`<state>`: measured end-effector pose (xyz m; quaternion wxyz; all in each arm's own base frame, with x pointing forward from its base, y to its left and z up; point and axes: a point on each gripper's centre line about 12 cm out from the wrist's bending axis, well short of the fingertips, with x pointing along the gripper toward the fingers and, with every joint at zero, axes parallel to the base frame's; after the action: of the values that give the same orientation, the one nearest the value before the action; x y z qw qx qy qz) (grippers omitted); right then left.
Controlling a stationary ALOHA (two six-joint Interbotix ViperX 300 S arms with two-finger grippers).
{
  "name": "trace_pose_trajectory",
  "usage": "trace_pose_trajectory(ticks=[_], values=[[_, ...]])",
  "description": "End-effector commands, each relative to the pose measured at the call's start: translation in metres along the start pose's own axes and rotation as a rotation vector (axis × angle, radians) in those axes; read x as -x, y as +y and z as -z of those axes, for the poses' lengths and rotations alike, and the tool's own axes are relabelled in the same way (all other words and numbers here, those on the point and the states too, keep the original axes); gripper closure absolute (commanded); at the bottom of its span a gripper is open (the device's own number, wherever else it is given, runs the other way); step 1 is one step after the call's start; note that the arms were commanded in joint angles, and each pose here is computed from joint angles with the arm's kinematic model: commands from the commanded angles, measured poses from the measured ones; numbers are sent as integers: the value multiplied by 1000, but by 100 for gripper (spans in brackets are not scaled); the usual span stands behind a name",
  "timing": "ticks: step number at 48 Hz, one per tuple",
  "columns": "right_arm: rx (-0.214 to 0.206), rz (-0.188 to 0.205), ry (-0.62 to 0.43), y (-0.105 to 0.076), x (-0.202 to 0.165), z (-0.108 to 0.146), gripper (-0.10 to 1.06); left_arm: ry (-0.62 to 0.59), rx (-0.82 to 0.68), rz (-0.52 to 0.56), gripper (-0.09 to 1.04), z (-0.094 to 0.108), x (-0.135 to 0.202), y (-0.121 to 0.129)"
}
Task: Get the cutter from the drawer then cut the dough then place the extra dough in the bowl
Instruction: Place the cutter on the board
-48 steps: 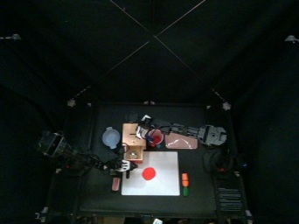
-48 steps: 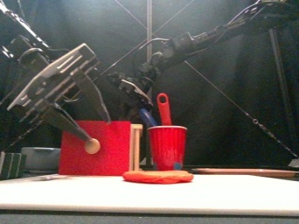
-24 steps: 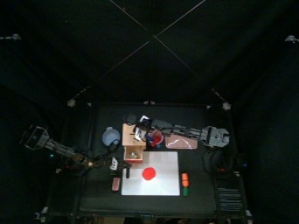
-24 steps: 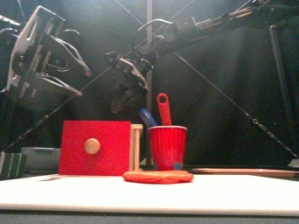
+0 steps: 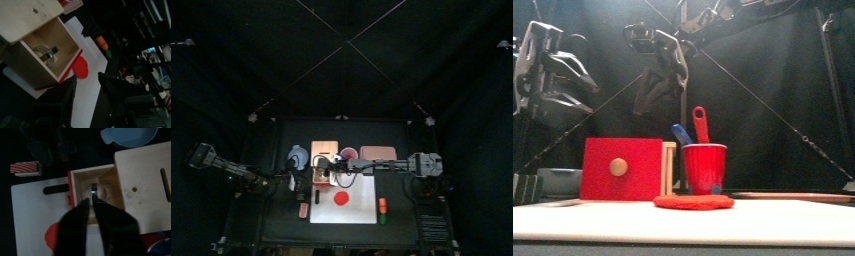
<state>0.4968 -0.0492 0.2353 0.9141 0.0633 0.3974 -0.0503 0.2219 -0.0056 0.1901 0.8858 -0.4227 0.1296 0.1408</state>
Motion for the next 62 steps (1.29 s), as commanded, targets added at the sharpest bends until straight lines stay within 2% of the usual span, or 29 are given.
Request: trace_pose_trajectory(ticks=[1,28,52,57,62], values=[[6,-2,-78,1,18,-15,26,-27,-5,13,16,-7,0,-3],[10,7,4,-2,-24,6,26,-24,-1,-4,16,-6,1,3],[20,15,42,-4,-46,15,26,-20,0,-10,16,-5,1,5],[28,20,48,-5,-48,16,30,-20,2,-11,16,-5,2,5],[32,23,51,-5,-48,16,38,-19,4,-14,16,-4,2,6]])
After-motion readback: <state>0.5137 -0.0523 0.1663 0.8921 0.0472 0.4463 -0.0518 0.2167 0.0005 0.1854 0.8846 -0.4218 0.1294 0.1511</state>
